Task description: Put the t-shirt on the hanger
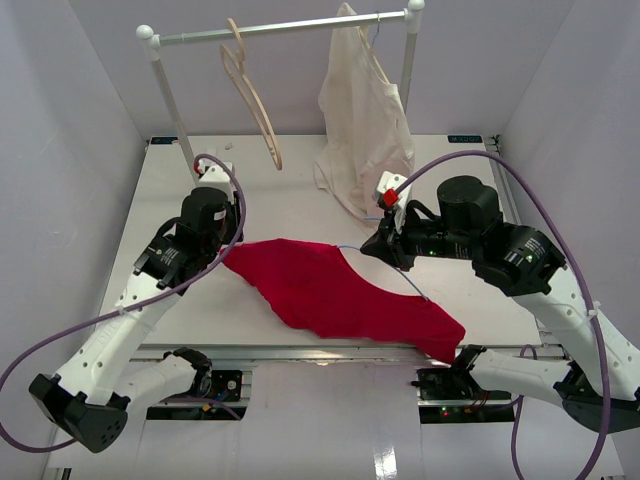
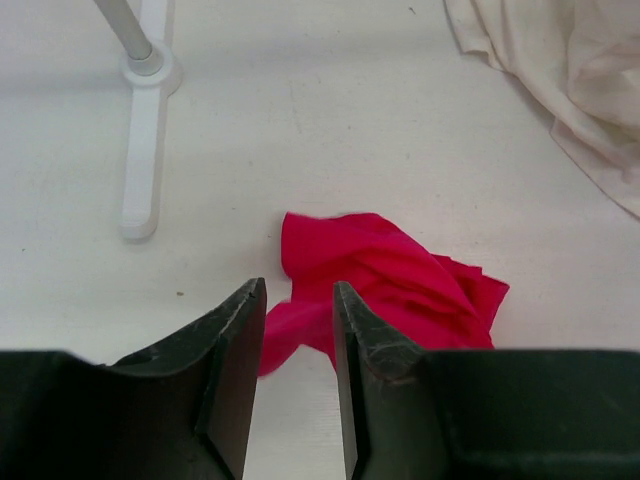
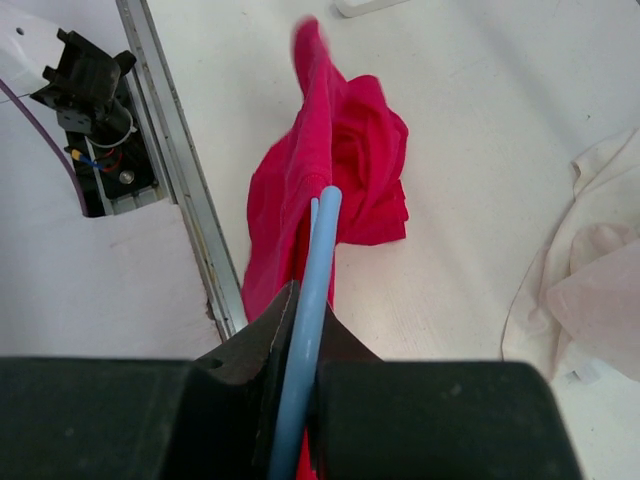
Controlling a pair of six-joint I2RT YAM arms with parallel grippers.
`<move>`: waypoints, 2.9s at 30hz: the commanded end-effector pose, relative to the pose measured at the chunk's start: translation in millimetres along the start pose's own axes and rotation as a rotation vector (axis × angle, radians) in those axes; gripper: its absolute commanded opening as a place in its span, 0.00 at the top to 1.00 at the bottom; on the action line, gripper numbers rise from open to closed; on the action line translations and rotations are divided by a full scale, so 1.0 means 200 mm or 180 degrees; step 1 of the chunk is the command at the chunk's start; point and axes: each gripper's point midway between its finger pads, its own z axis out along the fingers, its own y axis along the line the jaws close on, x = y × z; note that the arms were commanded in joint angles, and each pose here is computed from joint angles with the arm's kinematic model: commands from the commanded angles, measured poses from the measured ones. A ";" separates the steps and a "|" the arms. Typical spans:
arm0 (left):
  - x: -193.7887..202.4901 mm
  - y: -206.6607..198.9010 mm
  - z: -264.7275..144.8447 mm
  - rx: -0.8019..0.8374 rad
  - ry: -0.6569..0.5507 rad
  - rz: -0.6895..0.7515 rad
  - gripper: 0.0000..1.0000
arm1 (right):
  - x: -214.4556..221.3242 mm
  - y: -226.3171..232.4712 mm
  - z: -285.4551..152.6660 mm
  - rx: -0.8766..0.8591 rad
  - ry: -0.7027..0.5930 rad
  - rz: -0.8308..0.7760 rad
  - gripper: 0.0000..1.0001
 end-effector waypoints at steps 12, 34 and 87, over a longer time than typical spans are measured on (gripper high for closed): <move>-0.20 -0.57 -0.65 0.3041 -0.0849 0.1017 0.58 | -0.35 0.00 0.02 -0.0118 -0.0425 0.0151 0.92; -0.10 -0.78 -0.48 0.3184 -0.1233 0.1759 0.51 | -0.24 -0.11 0.22 0.0090 -0.0388 0.0364 0.92; -0.19 -0.69 -0.44 0.2162 -0.1338 0.1583 1.00 | -0.07 -0.09 0.27 0.0057 -0.0333 0.0456 0.92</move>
